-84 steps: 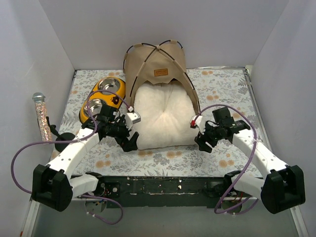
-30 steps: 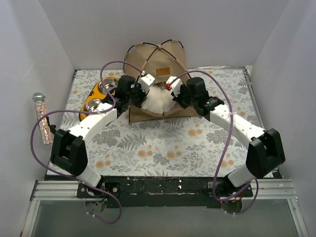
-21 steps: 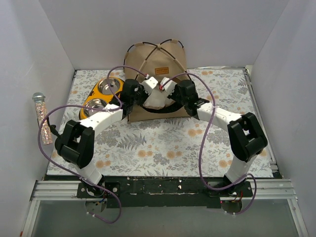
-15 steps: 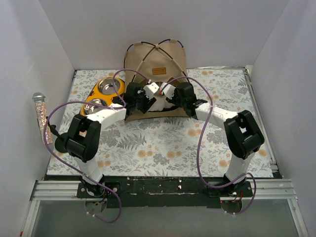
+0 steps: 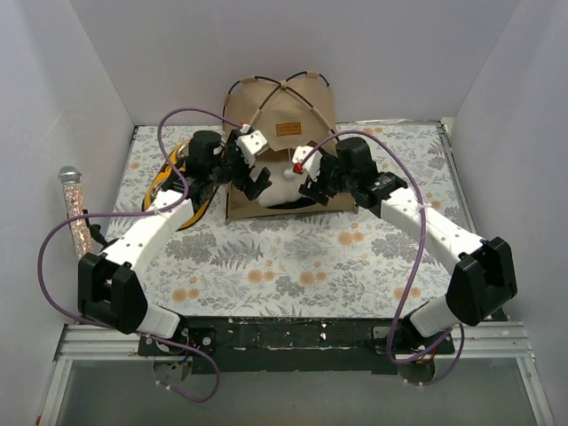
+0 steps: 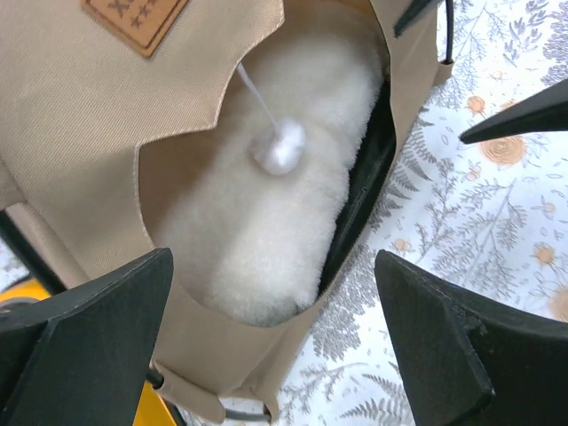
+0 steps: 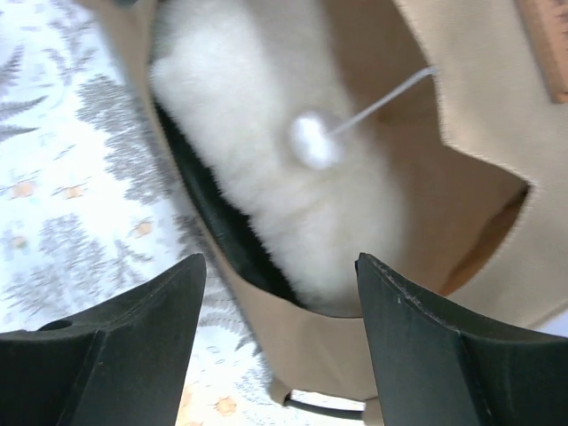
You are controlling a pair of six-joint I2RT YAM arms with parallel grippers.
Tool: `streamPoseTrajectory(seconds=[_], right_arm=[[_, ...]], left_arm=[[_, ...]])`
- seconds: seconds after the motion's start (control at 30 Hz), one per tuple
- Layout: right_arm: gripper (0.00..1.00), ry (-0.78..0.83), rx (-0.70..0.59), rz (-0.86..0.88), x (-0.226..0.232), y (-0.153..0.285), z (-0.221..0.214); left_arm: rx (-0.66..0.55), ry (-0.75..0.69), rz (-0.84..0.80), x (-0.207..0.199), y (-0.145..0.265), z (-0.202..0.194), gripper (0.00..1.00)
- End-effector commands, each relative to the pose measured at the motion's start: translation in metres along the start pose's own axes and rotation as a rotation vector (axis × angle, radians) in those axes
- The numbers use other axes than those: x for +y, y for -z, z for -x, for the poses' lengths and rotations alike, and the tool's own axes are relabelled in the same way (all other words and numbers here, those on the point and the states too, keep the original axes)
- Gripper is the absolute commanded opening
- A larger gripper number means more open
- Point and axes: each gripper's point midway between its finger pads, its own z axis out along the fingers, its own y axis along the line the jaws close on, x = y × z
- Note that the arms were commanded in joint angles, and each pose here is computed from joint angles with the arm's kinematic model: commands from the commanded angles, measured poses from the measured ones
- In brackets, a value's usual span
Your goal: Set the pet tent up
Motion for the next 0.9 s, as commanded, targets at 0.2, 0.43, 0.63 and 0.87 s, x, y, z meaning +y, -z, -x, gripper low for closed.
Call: streamPoseTrajectory(seconds=[0.2, 0.43, 0.63, 0.87], right_arm=[[0.79, -0.249, -0.171, 0.097, -0.007, 0.064, 0.053], [0.84, -0.531, -0.214, -0.224, -0.121, 0.135, 0.046], [0.86, -0.775, -0.106, -0.432, -0.171, 0.18, -0.046], [0.88, -0.828, -0.018, -0.444, -0.126, 0.182, -0.09]], left_arm=[[-0.006, 0.374, -0.062, 0.016, 0.075, 0.045, 0.98], [-0.002, 0.84, 0.031, 0.121, 0.136, 0.051, 0.98], [0.193, 0.948, 0.29, 0.186, 0.145, -0.009, 0.98], [0.267, 0.917, 0.348, 0.16, 0.143, -0.068, 0.98]])
